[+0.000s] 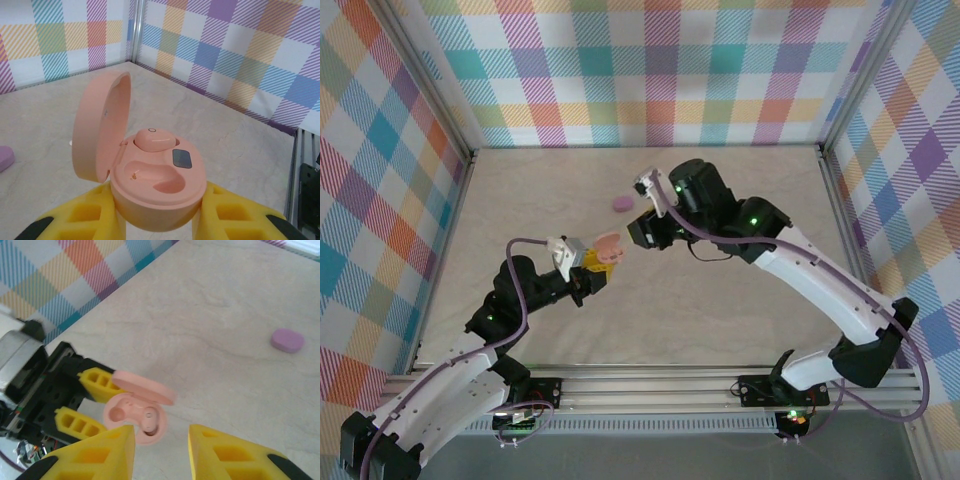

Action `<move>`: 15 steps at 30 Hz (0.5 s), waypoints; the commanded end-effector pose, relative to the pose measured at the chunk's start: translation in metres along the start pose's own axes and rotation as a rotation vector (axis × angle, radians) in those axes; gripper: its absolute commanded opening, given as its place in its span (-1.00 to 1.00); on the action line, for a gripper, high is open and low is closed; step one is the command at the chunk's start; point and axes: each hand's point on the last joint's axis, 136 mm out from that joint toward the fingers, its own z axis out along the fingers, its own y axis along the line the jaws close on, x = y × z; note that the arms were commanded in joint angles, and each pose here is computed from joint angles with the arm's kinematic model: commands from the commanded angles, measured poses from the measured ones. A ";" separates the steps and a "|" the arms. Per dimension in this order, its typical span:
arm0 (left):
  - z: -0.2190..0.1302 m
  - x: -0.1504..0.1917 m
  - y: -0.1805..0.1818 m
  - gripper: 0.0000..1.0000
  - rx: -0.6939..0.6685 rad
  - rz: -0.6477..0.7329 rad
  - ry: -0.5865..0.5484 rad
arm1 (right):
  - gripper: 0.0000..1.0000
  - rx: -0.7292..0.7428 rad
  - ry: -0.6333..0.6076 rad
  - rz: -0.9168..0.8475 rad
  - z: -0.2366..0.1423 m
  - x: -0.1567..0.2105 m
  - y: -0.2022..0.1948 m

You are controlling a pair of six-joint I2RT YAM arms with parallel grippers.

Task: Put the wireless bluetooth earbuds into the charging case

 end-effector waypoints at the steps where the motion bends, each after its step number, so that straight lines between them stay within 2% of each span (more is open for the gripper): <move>1: -0.005 -0.010 0.000 -0.67 -0.013 0.031 -0.030 | -0.29 0.003 -0.010 0.091 -0.002 0.001 -0.013; 9: -0.006 -0.006 0.004 -0.66 -0.036 0.025 -0.022 | -0.28 0.038 0.079 0.394 0.024 0.033 -0.079; 15: -0.006 -0.004 0.007 -0.66 -0.057 0.024 -0.003 | -0.24 0.102 0.164 0.453 0.059 0.055 -0.122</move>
